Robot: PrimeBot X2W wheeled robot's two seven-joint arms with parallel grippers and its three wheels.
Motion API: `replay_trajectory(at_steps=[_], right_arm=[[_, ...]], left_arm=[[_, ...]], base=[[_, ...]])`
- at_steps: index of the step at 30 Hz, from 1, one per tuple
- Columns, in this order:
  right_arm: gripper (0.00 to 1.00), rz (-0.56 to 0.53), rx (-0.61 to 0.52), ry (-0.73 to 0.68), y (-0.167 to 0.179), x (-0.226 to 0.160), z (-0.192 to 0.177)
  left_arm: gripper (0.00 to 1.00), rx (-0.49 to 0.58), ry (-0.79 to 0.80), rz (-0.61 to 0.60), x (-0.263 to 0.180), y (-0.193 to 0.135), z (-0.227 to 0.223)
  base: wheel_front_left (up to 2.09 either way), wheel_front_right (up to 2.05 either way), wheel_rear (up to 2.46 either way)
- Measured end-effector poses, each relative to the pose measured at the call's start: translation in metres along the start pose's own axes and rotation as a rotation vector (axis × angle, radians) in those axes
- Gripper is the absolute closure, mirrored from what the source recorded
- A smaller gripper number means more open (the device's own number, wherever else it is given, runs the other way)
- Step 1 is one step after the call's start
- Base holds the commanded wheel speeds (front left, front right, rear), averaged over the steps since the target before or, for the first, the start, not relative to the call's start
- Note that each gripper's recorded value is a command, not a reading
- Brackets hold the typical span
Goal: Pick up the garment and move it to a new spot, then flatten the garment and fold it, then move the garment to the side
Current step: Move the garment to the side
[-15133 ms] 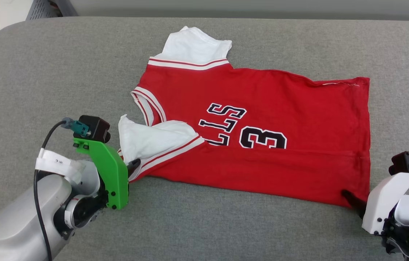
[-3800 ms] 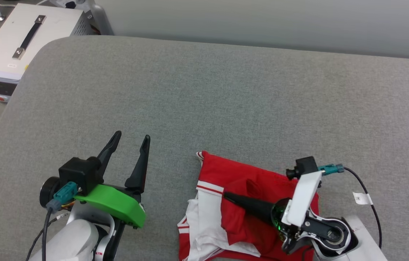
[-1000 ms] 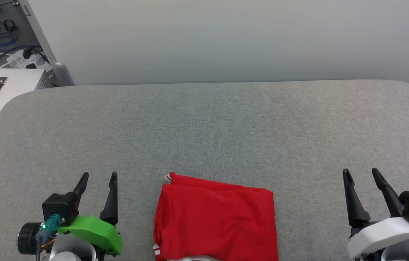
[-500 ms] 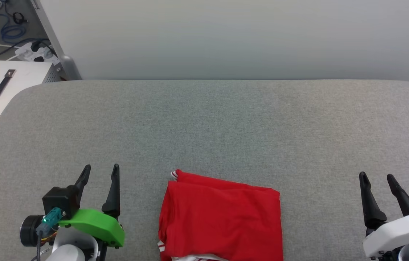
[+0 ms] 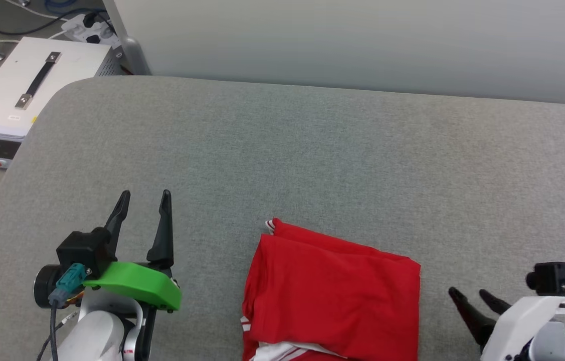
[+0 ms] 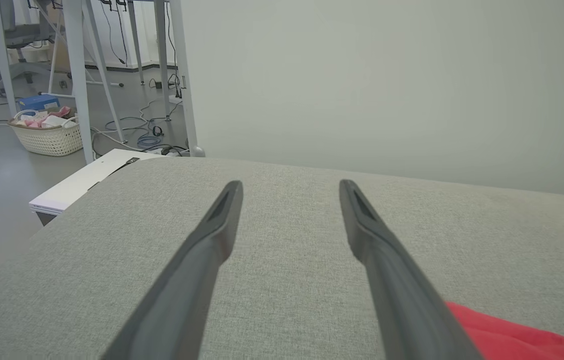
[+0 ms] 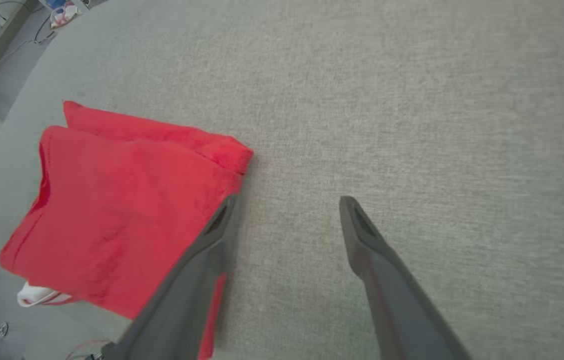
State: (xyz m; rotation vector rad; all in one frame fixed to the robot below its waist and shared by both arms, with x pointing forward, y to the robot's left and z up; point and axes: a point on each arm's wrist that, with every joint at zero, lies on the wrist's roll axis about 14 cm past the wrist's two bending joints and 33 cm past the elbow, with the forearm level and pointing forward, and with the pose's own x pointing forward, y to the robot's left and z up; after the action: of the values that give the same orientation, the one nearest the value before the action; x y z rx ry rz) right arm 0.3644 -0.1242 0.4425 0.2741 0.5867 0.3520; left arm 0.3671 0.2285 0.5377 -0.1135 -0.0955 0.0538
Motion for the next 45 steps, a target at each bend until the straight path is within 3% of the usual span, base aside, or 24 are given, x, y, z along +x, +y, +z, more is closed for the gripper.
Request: replay_trajectory(at_steps=[5, 20, 21, 22, 23, 36, 45], right_arm=[[0.0, 0.138, 0.03, 0.21, 0.038, 0.021, -0.046], [0.0, 0.2, 0.084, 0.416, 0.052, 0.044, -0.087], [0.22, 0.201, 0.083, 0.424, 0.052, 0.045, -0.088], [0.52, 0.202, 0.083, 0.427, 0.052, 0.046, -0.088], [1.0, 0.202, 0.082, 0.429, 0.052, 0.046, -0.088], [1.0, 0.181, 0.044, 0.353, 0.049, 0.039, -0.063], [1.0, 0.044, -0.006, 0.316, 0.004, 0.009, -0.044]], left_arm=[[0.0, 0.0, 0.024, 0.047, -0.003, 0.015, -0.009], [0.0, -0.005, 0.07, 0.063, 0.004, 0.02, -0.029], [0.0, -0.006, 0.072, 0.064, 0.004, 0.021, -0.03], [0.0, -0.005, 0.073, 0.064, 0.005, 0.021, -0.031], [0.0, -0.006, 0.073, 0.063, 0.006, 0.022, -0.031], [0.0, 0.004, 0.019, 0.057, 0.006, 0.021, -0.015], [0.0, -0.015, 0.009, -0.01, 0.007, -0.006, -0.014]], base=[[0.0, 0.0, 0.0], [0.0, 0.0, 0.0], [0.0, 0.0, 0.0], [0.0, 0.0, 0.0], [0.0, 0.0, 0.0], [0.0, 0.0, 0.0], [0.0, 0.0, 0.0]])
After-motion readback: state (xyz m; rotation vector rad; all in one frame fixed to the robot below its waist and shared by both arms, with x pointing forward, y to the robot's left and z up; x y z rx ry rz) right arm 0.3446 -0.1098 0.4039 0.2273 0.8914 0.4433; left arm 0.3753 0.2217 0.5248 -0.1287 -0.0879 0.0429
